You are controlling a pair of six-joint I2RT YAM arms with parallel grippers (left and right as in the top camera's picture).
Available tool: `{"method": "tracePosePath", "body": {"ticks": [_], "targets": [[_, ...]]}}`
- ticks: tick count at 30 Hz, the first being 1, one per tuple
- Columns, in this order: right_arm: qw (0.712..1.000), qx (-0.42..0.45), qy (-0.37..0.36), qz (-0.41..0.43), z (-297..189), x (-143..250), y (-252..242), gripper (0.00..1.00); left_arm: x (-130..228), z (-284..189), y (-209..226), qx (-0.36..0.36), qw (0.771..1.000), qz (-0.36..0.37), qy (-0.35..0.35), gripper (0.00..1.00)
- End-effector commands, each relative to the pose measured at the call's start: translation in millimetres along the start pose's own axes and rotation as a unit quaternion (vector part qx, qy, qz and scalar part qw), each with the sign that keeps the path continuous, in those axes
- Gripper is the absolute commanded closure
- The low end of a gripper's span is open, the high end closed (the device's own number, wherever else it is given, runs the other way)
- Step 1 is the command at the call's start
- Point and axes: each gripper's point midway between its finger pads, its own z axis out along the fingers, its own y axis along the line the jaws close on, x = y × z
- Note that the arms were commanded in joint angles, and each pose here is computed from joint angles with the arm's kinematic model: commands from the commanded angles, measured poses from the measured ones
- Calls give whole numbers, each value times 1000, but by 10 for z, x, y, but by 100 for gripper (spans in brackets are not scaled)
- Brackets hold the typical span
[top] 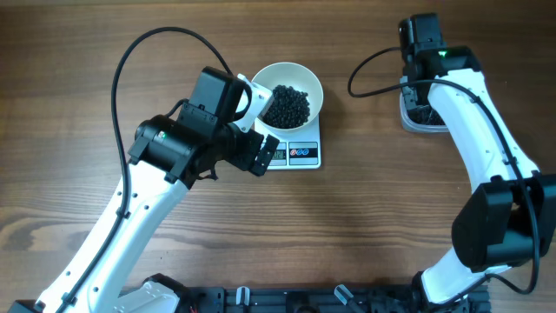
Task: Scoop item into bowl and weigh 150g on scale
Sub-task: 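Move the scoop with the right gripper back to the bean tub, then dip the pink scoop into the black beans with the right gripper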
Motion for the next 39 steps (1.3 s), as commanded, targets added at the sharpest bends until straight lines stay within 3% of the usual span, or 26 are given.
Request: {"method": "tracePosePath", "body": {"ticks": [1,18,23,28,39], "targets": [[999,45,12,-11,84,59,-81,96,0,-12,20,-4,1000,-2,-2,0],[996,0,39,-86,310,134,242,96,0,-12,20,-4,1000,-2,-2,0],[991,-85,39,-98,229,185,615,96,0,-12,20,-4,1000,-2,-2,0],[987,-138,38,-73,136,193,878,96,0,-12,19,-4,1000,-2,-2,0],[983,-167,45,62,90,146,807,96,0,-12,20,-4,1000,-2,-2,0]]}}
